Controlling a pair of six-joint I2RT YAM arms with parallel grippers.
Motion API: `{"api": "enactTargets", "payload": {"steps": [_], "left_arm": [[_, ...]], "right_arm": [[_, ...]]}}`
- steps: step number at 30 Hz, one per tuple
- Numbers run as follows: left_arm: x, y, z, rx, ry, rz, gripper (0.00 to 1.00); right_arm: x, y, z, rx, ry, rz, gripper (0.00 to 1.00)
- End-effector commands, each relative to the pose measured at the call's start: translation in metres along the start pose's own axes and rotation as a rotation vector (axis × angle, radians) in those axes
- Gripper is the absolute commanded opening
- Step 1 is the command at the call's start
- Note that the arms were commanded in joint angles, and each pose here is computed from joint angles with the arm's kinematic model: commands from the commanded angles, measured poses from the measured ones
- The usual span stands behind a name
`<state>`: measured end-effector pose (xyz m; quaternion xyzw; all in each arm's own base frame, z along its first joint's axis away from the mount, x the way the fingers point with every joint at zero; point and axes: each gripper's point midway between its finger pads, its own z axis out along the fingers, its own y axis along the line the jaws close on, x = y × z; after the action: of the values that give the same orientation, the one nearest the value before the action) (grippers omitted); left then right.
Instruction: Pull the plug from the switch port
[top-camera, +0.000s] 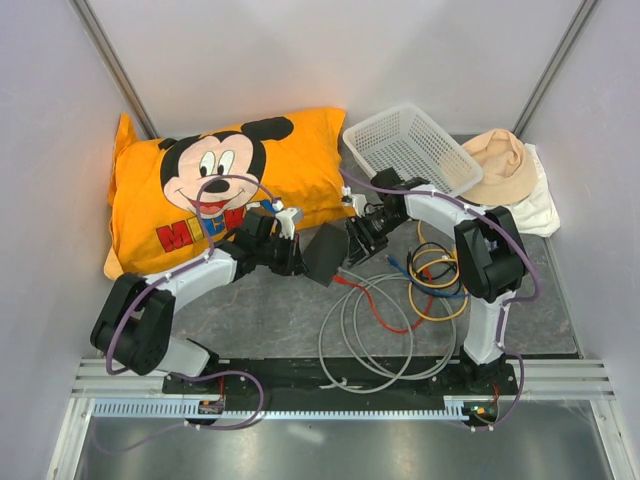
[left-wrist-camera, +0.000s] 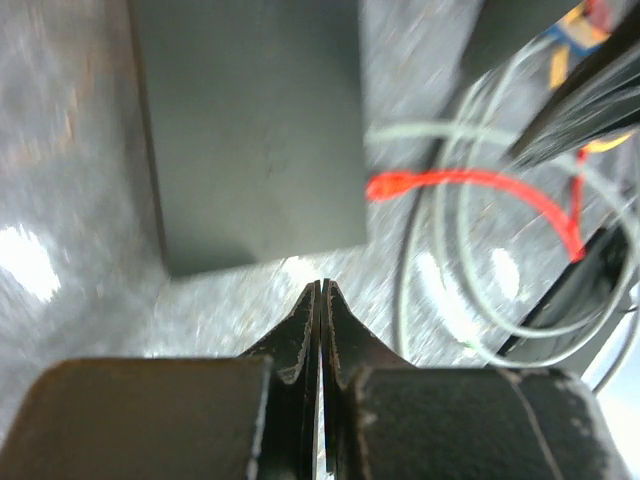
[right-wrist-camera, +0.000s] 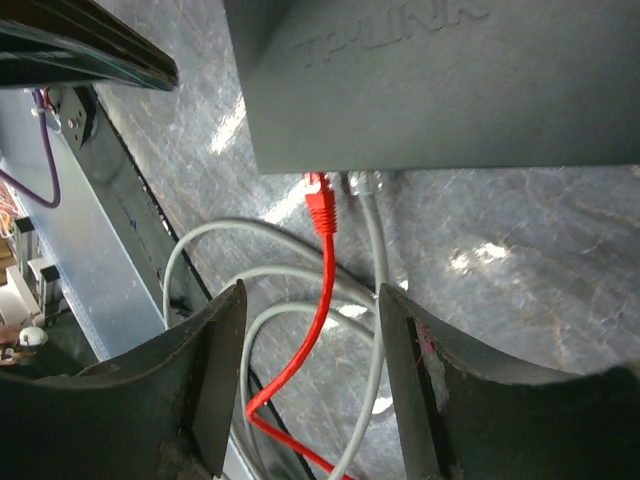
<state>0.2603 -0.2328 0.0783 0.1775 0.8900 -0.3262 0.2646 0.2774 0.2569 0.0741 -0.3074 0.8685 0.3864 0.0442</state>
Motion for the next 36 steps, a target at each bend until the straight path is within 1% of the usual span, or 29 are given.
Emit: {"api": "enactTargets", "payload": {"steps": [1,3,10,15,19,24,27,36], "left_arm": [[0.015,0.012,0.011,-0.026,0.006,-0.040,0.02],[0.011,0.012,0.016,-0.016,-0.002,-0.025,0.02],[-0.005,0.005,0.023,0.024,0.014,0.023,0.02],[0.002,0.014,0.025,-0.005,0.031,0.037,0.02],[0.007,0.014,0.023,0.001,0.044,0.054,0.01],[0.015,0.021,0.027,-0.014,0.066,0.066,0.02],[0.014,0.021,0.029,-0.013,0.069,0.067,0.02],[0.016,0.022,0.031,-0.015,0.080,0.056,0.02]], "right_arm": [[-0.007,-0.011,0.013,-0.018,-0.019,-0.001,0.62],[-0.007,-0.013,0.017,-0.033,-0.019,0.001,0.60],[-0.001,-0.023,0.033,-0.055,0.016,0.047,0.59],[-0.002,-0.029,0.039,-0.054,0.023,0.072,0.56],[-0.001,-0.032,0.044,-0.066,0.031,0.092,0.56],[-0.009,-0.036,0.049,-0.069,0.013,0.113,0.53],[-0.013,-0.041,0.050,-0.046,0.002,0.132,0.50],[-0.013,-0.049,0.052,0.015,-0.001,0.157,0.49]]}}
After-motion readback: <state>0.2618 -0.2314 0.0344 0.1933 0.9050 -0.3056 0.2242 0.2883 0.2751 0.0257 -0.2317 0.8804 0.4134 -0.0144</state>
